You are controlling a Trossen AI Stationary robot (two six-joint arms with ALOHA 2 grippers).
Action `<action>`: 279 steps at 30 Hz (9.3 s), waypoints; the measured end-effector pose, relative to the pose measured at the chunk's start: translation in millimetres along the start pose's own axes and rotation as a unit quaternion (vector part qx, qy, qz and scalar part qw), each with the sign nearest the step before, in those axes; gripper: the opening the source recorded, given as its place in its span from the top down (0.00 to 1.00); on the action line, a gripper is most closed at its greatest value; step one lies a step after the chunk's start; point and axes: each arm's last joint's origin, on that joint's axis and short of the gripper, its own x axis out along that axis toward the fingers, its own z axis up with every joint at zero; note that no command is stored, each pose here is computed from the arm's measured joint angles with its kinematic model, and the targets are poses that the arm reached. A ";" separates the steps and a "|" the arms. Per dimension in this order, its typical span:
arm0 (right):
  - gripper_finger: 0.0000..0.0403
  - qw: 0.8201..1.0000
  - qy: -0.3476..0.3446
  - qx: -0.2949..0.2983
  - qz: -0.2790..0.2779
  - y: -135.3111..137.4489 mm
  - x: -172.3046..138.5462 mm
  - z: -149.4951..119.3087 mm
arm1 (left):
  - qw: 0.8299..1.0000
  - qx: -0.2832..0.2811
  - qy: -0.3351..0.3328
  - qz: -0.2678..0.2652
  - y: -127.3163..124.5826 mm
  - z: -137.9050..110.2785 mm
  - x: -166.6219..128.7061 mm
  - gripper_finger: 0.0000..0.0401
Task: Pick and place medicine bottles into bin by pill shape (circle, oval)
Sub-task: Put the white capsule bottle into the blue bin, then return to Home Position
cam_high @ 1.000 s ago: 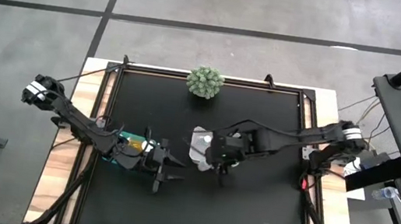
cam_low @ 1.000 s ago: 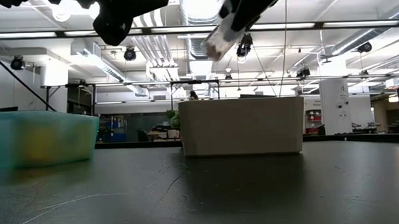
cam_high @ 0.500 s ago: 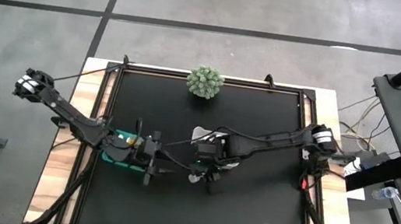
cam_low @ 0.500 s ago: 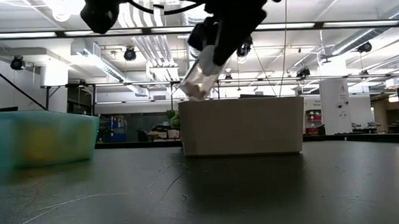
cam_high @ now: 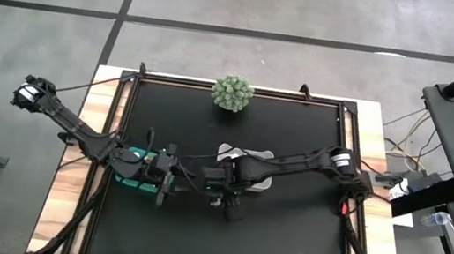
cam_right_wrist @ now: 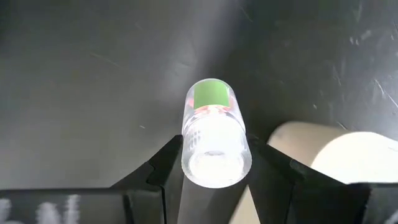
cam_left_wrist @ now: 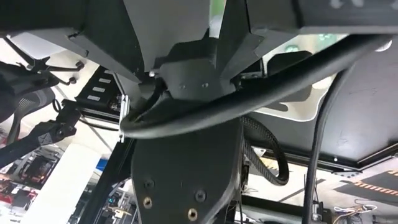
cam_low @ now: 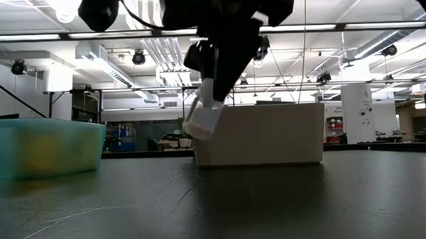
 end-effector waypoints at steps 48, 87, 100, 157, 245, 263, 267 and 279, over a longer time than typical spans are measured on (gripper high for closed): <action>0.50 0.989 -0.126 0.040 -0.070 18.7 -77.1 -63.8 | 1.000 -0.003 0.028 0.013 -7.5 -21.8 32.3 0.54; 0.50 0.896 -0.380 -0.065 -0.221 21.6 -128.9 -170.4 | 0.814 -0.319 0.359 0.327 -2.8 -16.9 169.7 0.67; 0.50 0.898 -0.372 -0.048 -0.229 11.2 -125.2 -170.0 | 0.808 -0.302 0.354 0.363 2.6 -23.1 164.8 0.58; 0.50 0.894 -0.379 -0.050 -0.232 11.2 -126.4 -168.9 | 0.760 -0.243 0.350 0.491 0.7 1.5 -24.3 0.70; 0.50 0.843 -0.483 0.014 -0.234 -26.2 -105.2 -265.1 | 0.977 0.179 0.035 0.109 130.3 29.2 -60.8 0.78; 0.50 0.730 -0.608 -0.063 -0.306 38.9 -133.2 -336.7 | 0.970 0.199 -0.087 0.112 124.5 8.1 -100.2 1.00; 0.50 0.703 -0.637 -0.078 -0.305 48.7 -134.3 -347.7 | 0.968 0.200 -0.107 0.111 124.2 -1.4 -108.6 1.00; 0.50 0.697 -0.661 -0.096 -0.262 48.4 -120.6 -348.9 | 0.956 0.210 -0.168 0.119 126.3 -31.2 -128.3 1.00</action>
